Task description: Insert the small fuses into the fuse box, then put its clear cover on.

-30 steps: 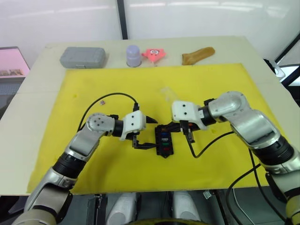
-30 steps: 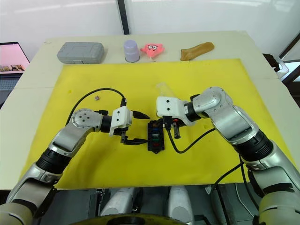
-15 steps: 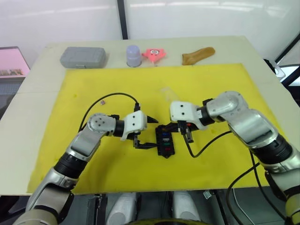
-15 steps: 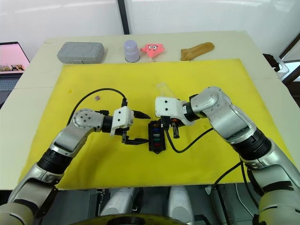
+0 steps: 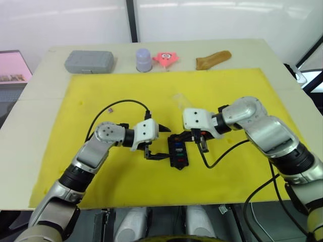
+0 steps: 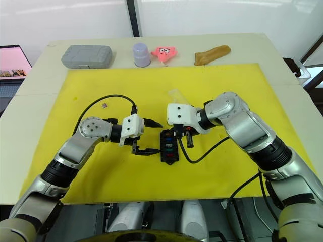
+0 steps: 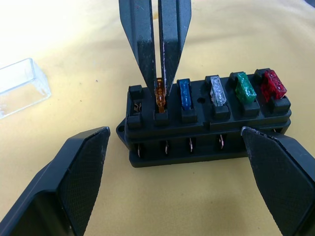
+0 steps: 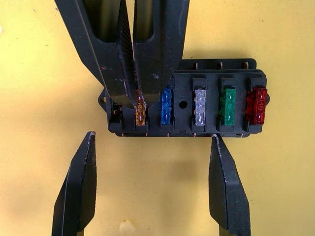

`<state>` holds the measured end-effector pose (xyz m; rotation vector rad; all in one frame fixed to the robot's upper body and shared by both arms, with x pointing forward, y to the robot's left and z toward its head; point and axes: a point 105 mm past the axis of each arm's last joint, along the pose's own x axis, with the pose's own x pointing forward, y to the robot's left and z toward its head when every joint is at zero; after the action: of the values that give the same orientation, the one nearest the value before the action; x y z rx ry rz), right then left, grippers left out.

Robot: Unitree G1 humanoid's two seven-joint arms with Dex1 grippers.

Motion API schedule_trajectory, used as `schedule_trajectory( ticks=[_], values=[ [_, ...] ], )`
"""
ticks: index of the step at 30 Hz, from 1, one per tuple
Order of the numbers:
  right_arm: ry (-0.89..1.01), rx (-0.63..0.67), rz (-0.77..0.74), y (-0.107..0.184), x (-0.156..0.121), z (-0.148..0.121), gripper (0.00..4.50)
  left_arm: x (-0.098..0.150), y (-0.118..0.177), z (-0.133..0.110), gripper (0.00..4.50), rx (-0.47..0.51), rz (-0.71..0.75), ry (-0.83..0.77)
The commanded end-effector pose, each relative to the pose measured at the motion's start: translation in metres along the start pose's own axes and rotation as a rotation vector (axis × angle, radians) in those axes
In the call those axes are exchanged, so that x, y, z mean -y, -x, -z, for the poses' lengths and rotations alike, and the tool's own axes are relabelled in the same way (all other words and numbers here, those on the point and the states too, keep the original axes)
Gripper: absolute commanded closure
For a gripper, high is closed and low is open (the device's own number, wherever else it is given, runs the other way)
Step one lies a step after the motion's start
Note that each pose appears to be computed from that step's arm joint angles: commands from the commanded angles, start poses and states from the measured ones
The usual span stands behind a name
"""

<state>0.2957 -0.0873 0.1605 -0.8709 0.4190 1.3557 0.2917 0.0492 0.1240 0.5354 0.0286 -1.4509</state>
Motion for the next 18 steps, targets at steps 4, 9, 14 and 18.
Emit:
schedule_trajectory(
  ticks=[4,9,14,18],
  values=[
    [0.024,0.043,0.021,0.007,0.002,-0.012,3.83,-0.001,0.001,-0.010,0.00,0.022,-0.009,-0.042],
    [0.003,0.151,0.051,0.027,0.007,-0.026,2.58,-0.001,0.003,-0.008,0.00,0.013,-0.011,-0.033],
    [-0.027,0.290,0.054,0.031,0.005,-0.027,2.58,0.000,0.005,-0.007,0.00,0.010,-0.003,-0.034],
    [-0.053,0.447,0.078,0.023,0.000,-0.026,3.11,0.000,0.005,-0.007,0.00,0.010,0.000,-0.035]
  ],
)
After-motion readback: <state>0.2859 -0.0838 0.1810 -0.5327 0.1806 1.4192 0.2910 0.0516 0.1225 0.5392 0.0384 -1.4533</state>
